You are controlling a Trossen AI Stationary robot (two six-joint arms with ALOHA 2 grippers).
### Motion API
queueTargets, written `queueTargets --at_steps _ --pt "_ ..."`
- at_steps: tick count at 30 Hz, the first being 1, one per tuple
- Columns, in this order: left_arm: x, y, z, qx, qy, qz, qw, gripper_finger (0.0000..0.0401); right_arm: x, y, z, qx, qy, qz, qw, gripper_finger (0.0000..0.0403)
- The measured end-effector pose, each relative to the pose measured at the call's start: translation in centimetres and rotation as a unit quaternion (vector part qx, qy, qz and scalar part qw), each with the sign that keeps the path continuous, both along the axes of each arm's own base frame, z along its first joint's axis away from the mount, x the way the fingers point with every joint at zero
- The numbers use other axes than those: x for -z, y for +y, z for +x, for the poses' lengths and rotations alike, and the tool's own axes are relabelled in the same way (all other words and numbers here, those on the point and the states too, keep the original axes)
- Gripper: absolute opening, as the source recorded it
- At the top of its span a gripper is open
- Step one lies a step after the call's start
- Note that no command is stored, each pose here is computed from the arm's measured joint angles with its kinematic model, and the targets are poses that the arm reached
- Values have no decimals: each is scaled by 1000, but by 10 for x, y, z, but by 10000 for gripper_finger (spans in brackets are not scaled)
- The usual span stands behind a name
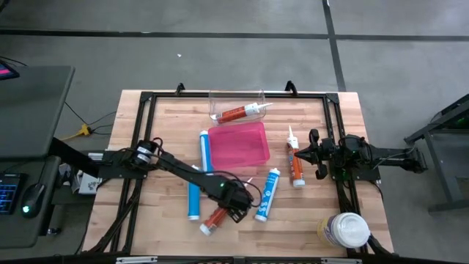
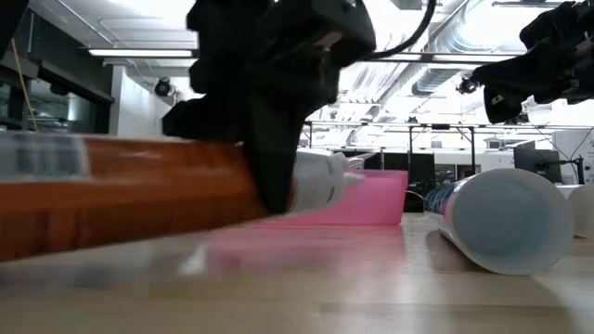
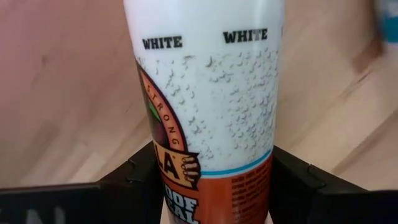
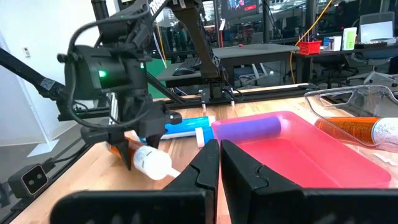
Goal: Pick & place silicon tubes, Sealant and Lysol wipes
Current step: Put the bottom orange sealant into the transparent bin
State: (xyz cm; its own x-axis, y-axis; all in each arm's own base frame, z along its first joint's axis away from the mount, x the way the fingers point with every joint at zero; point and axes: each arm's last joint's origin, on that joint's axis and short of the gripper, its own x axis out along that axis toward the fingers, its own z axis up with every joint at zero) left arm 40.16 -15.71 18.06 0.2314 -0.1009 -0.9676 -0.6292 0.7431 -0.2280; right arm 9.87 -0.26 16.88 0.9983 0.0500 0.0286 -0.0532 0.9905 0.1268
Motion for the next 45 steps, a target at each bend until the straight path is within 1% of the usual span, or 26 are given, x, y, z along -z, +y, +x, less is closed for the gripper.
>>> queueTargets --at_steps 4,7,10,17,22,25,30,33,36,39,41,45 --pt "-24 -2 8 15 -34 24 999 191 0 0 0 0 0 0 1000 12" --pt "-48 -1 11 32 -51 65 996 190 0 0 0 0 0 0 1000 12" --pt "-74 1 14 23 -85 106 990 190 0 0 0 0 0 0 1000 12" --pt "-129 6 16 20 -159 180 971 190 0 0 0 0 0 0 1000 12" --pt "-153 12 17 15 -199 248 948 188 0 0 0 0 0 0 1000 12" --pt "-161 16 20 22 -214 281 935 188 0 0 0 0 0 0 1000 12" --pt "-164 30 27 22 -225 308 924 188 0 0 0 0 0 0 1000 12" --pt "-169 40 34 18 -243 331 912 188 0 0 0 0 0 0 1000 12" --pt "-174 49 43 17 -272 340 900 188 0 0 0 0 1 0 1000 12" --pt "-178 60 50 23 -287 344 893 187 0 0 0 0 0 0 1000 12" --pt "-175 68 55 27 -293 350 889 186 0 0 0 0 0 0 1000 12" --pt "-157 83 69 55 -311 338 887 186 0 0 0 0 0 0 1000 12"
